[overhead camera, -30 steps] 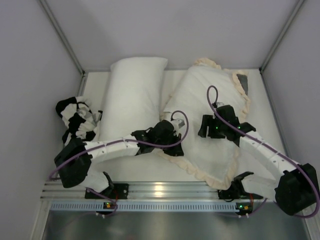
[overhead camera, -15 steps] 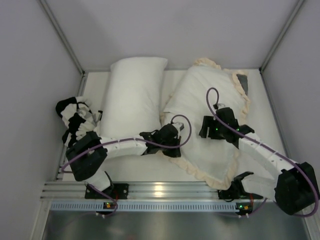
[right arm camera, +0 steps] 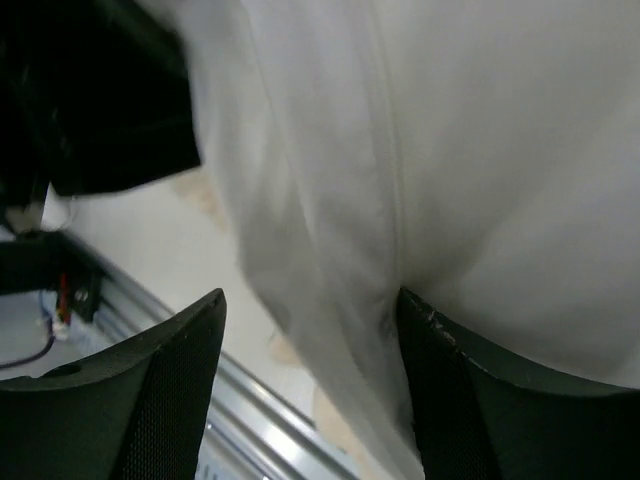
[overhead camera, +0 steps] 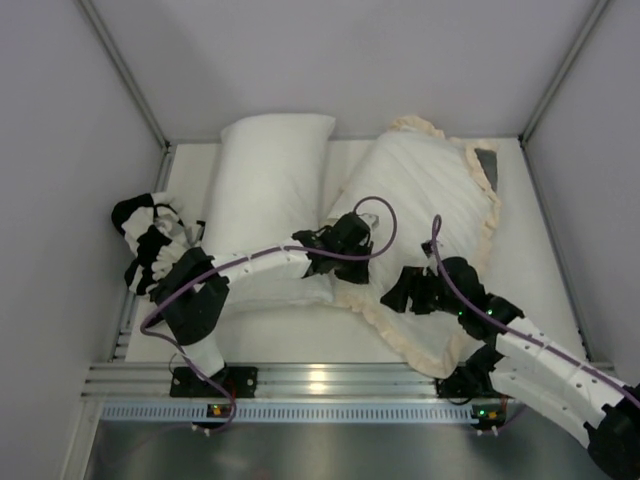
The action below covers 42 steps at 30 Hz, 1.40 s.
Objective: Remove the pillowcase from the pillow
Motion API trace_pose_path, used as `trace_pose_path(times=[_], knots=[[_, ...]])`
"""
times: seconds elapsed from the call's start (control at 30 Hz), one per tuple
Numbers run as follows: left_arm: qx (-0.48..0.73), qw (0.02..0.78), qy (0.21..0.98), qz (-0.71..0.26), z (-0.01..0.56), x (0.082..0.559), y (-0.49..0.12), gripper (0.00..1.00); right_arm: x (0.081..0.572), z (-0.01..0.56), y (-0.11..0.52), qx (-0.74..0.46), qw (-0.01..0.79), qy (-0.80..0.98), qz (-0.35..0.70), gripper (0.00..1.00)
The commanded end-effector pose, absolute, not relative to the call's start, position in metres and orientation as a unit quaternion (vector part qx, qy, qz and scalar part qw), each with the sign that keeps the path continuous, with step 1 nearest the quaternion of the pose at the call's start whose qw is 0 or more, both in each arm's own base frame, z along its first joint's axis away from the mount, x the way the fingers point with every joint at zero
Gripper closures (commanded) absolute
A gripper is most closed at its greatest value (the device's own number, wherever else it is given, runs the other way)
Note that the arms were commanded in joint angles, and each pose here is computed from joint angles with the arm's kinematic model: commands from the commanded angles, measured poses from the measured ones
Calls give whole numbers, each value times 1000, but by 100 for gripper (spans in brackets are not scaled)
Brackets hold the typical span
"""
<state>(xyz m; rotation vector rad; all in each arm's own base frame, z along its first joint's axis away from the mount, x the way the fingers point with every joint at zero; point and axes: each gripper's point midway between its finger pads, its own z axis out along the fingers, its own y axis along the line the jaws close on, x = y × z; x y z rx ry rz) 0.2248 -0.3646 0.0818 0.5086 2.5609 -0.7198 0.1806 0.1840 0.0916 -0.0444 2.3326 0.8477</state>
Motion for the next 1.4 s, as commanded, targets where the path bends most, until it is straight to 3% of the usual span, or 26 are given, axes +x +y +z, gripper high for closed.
trace_pose_path(times=[0.0,0.13,0.23,0.37,0.53,0.63,0.77,1.03,1.2,1.37], knots=[[168,295,903,-263,125,282,-375,100,127,93,220,-47,230,883,406,35],[166,295,904,-261,132,292,-372,100,96,98,249,-122,200,876,422,35],[159,278,910,-262,122,278,-363,100,104,107,251,-128,223,879,401,35],[149,269,917,-255,105,259,-342,100,102,128,270,-138,228,850,455,35],[148,292,910,-254,117,249,-321,100,56,133,309,-205,146,807,534,35],[150,299,905,-262,126,243,-316,100,40,143,325,-245,144,795,536,35],[144,317,890,-294,154,229,-307,100,73,157,314,-218,226,833,456,32],[149,293,872,-363,177,192,-304,100,81,204,285,-207,281,828,440,30],[175,282,866,-374,180,164,-323,90,133,211,224,-98,382,860,325,27],[189,287,861,-375,187,154,-338,73,131,204,212,-91,369,866,325,27]])
